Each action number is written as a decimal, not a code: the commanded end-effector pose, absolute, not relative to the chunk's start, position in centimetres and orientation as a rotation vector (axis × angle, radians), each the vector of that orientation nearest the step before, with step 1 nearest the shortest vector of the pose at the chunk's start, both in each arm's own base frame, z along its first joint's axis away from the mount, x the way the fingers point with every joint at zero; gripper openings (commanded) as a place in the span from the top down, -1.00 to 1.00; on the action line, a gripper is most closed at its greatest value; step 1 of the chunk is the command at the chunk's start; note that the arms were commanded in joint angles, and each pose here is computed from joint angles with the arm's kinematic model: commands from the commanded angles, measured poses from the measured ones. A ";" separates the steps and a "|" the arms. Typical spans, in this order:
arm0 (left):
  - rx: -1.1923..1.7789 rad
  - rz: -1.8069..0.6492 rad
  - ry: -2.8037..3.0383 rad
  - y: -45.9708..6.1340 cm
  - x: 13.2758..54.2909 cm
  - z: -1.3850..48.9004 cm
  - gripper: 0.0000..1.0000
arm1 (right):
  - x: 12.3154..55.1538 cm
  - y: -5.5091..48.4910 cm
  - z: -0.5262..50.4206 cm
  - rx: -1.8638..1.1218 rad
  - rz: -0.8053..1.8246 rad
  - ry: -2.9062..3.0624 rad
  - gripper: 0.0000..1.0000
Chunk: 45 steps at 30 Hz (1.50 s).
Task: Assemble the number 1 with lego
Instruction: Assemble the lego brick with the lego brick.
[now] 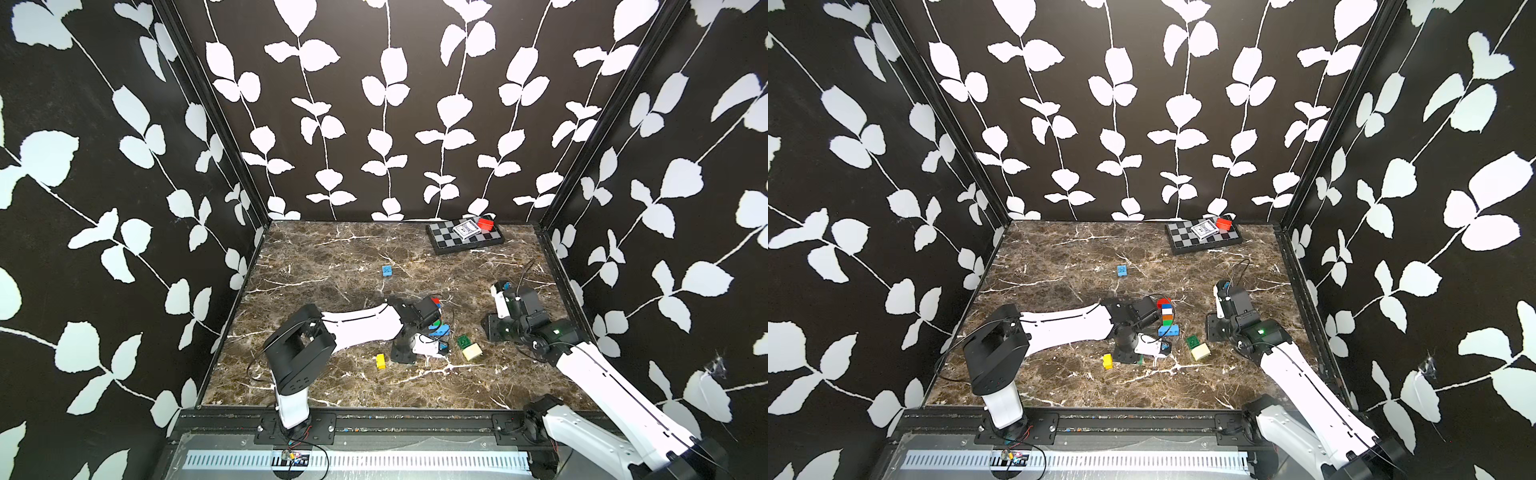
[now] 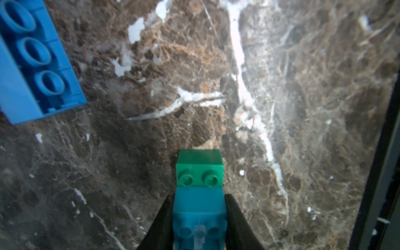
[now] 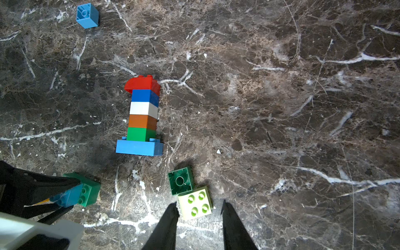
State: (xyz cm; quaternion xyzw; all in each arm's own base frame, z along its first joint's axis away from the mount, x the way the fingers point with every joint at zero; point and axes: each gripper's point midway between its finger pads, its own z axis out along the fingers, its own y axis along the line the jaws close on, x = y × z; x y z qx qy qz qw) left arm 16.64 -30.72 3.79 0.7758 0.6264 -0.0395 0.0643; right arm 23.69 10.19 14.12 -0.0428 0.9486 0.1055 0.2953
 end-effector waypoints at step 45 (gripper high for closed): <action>-0.120 -0.159 2.298 -14.0 24.8 14.0 -0.98 | 21.0 31.9 10.8 -1.338 0.449 2.400 0.20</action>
